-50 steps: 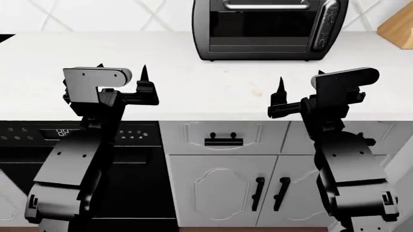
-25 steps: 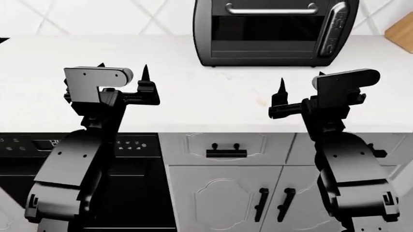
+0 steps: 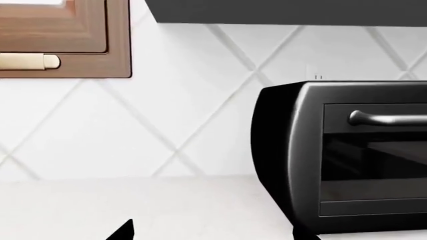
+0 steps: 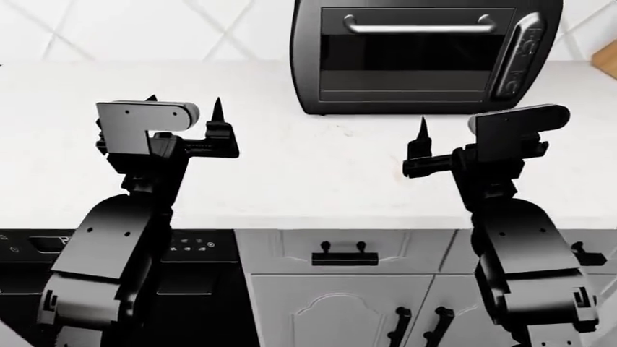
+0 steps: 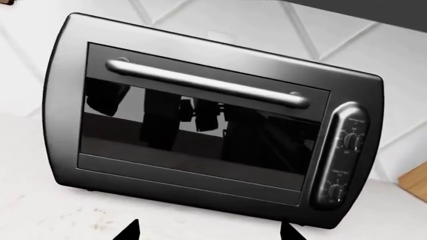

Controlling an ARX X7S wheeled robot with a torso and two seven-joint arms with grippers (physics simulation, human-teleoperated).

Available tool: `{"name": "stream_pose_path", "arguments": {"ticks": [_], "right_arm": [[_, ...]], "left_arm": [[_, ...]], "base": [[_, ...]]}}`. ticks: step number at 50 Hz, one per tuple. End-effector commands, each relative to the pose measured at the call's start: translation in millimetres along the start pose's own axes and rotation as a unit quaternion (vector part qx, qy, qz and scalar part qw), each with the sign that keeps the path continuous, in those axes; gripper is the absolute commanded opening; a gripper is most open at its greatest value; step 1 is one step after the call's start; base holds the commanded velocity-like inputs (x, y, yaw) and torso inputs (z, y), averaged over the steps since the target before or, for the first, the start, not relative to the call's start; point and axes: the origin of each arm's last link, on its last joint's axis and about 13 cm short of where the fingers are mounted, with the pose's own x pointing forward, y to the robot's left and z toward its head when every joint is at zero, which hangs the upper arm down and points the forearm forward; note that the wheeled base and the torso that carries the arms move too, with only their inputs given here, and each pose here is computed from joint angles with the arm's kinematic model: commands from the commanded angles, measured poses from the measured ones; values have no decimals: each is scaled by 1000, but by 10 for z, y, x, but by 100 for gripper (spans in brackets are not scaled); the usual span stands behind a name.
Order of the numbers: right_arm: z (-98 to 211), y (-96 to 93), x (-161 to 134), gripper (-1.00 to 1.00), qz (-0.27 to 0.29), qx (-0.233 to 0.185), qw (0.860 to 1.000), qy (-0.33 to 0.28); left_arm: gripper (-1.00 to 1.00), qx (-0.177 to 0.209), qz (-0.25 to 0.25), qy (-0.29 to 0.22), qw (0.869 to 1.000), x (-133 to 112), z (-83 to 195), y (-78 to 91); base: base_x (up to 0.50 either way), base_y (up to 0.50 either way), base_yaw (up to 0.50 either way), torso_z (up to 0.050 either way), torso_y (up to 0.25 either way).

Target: Open the toaster oven door.

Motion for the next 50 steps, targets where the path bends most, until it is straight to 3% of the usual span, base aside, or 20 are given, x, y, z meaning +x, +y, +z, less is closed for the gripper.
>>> {"name": "stream_pose_path", "arguments": {"ticks": [1, 42, 46, 50], "right_arm": [[1, -9, -3, 100, -1, 2, 1000, 0], [-20, -24, -19, 100, -4, 0, 1000, 0], [4, -54, -32, 100, 1, -34, 999, 2], [94, -149, -58, 100, 23, -131, 991, 8]], "left_arm": [[100, 1, 0, 0, 1000, 1, -3, -2], [100, 3, -2, -2, 1000, 2, 5, -12], [100, 3, -2, -1, 1000, 1, -1, -12], [100, 2, -2, -1, 1000, 3, -2, -9]], "base": [[234, 8, 0, 0, 0], [217, 10, 0, 0, 0], [0, 0, 0, 0, 0], [0, 0, 0, 0, 0]]}}
